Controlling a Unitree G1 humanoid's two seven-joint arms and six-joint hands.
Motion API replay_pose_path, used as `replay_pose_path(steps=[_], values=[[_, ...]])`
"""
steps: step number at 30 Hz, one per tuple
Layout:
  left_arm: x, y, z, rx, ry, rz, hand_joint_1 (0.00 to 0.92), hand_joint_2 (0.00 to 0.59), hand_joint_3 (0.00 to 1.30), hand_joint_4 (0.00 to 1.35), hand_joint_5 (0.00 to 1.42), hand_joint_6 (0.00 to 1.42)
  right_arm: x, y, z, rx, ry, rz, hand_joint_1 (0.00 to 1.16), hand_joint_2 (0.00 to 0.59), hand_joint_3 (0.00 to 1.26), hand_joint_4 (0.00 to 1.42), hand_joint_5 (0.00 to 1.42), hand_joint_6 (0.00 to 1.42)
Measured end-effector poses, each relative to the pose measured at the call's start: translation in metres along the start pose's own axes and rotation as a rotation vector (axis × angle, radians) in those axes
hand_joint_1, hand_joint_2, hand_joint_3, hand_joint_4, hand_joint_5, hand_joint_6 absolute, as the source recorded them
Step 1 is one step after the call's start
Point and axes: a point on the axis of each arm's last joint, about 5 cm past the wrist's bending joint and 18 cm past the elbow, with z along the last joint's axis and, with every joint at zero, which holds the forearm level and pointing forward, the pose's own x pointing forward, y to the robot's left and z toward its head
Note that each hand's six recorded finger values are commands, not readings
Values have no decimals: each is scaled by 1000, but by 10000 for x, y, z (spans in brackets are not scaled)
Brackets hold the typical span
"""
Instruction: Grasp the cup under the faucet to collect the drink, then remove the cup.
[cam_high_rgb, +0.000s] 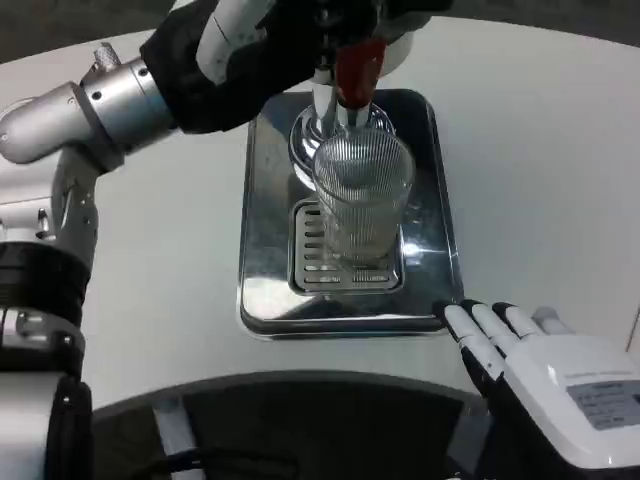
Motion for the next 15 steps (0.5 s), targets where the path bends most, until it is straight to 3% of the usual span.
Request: replay_pose_path(steps=[15], values=[[132,44,118,146,28,-95,0,46,26,0,92,24,38,-7,-27,7,1,-27,649,351,0,0,0,0]])
